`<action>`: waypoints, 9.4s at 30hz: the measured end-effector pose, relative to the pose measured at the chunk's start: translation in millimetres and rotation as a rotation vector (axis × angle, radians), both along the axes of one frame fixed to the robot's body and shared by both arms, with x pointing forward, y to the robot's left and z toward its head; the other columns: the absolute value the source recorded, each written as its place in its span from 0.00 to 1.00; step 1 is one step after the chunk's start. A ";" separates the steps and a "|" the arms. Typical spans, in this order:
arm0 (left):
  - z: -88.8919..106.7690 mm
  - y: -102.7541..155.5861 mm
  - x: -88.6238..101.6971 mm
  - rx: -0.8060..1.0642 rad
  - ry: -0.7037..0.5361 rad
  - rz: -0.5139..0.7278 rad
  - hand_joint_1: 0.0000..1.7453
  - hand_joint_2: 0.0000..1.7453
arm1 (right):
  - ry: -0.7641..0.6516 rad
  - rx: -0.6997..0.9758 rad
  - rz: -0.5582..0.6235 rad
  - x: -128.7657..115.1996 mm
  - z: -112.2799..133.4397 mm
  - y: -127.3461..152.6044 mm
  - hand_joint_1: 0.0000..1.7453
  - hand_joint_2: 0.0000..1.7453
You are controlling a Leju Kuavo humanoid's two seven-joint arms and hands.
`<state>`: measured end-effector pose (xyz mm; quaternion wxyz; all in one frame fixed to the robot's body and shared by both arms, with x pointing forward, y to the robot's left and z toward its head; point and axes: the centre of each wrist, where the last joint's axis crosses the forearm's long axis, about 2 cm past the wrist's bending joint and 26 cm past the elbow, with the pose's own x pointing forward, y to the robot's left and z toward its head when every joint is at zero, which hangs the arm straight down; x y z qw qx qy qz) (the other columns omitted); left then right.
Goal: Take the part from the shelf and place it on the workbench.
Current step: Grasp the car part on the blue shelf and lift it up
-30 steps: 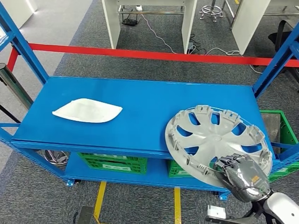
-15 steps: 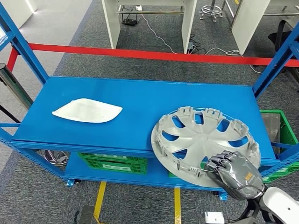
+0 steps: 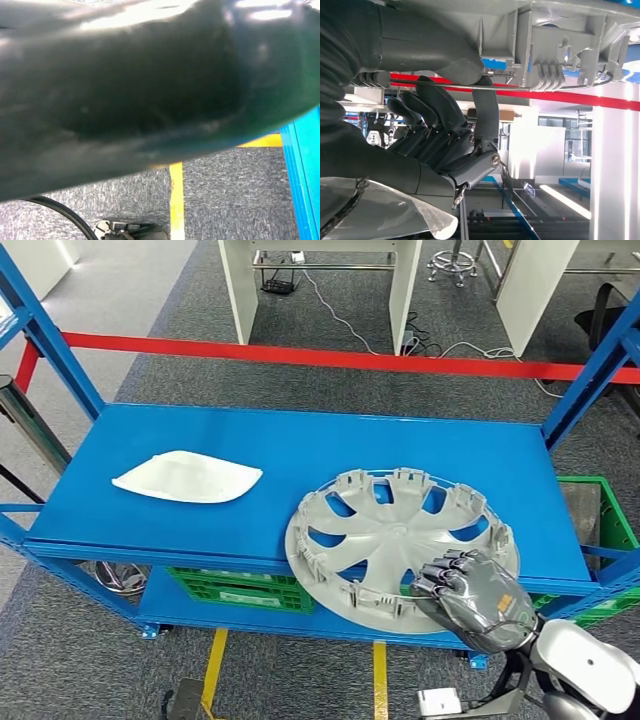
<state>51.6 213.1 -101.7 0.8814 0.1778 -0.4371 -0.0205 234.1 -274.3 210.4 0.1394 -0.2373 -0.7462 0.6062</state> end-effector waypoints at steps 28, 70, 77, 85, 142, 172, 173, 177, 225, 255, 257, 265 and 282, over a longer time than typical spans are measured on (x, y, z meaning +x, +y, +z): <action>-0.4 1.3 0.3 -0.019 -0.011 -0.012 0.00 0.00 | -0.004 0.031 0.043 2.8 7.6 3.8 1.00 1.00; -1.4 4.8 0.6 -0.062 -0.015 -0.037 0.00 0.00 | -0.064 0.007 0.019 15.5 30.0 -11.1 1.00 1.00; -1.3 5.0 1.1 -0.058 -0.016 -0.045 0.00 0.00 | -0.068 0.004 0.017 14.9 29.2 -11.1 1.00 1.00; -1.2 5.3 1.4 -0.043 -0.017 -0.043 0.00 0.00 | -0.067 0.003 0.017 14.4 28.5 -11.1 1.00 1.00; -0.6 6.4 3.3 0.001 0.009 0.004 0.00 0.00 | -0.025 0.003 0.003 10.5 22.6 -11.0 1.00 1.00; 0.1 5.8 7.1 0.007 0.009 0.014 0.00 0.00 | -0.029 0.006 0.005 11.9 24.5 -11.0 1.00 1.00; 0.1 5.8 7.4 0.007 0.008 0.014 0.00 0.00 | -0.029 0.006 0.005 12.0 24.5 -11.0 1.00 1.00; 0.2 5.2 7.1 0.007 0.009 0.015 0.00 0.00 | -0.028 0.007 0.004 11.8 24.3 -11.1 1.00 1.00; 0.9 0.3 5.9 0.015 0.026 0.014 0.00 0.00 | -0.027 0.006 0.007 13.2 24.1 -11.1 1.00 1.00; 0.4 3.5 5.6 0.018 0.029 0.024 0.00 0.00 | -0.031 0.016 0.009 18.3 26.3 -3.7 1.00 1.00; 0.3 3.8 5.6 0.017 0.029 0.026 0.00 0.00 | -0.028 0.019 0.009 18.6 25.7 -2.6 1.00 1.00; 0.2 4.2 5.3 0.015 0.030 0.031 0.00 0.00 | 0.004 0.049 0.008 21.0 22.7 4.2 1.00 1.00; 0.0 5.2 5.0 0.016 0.031 0.035 0.00 0.00 | 0.025 0.061 -0.002 22.0 21.0 5.8 1.00 1.00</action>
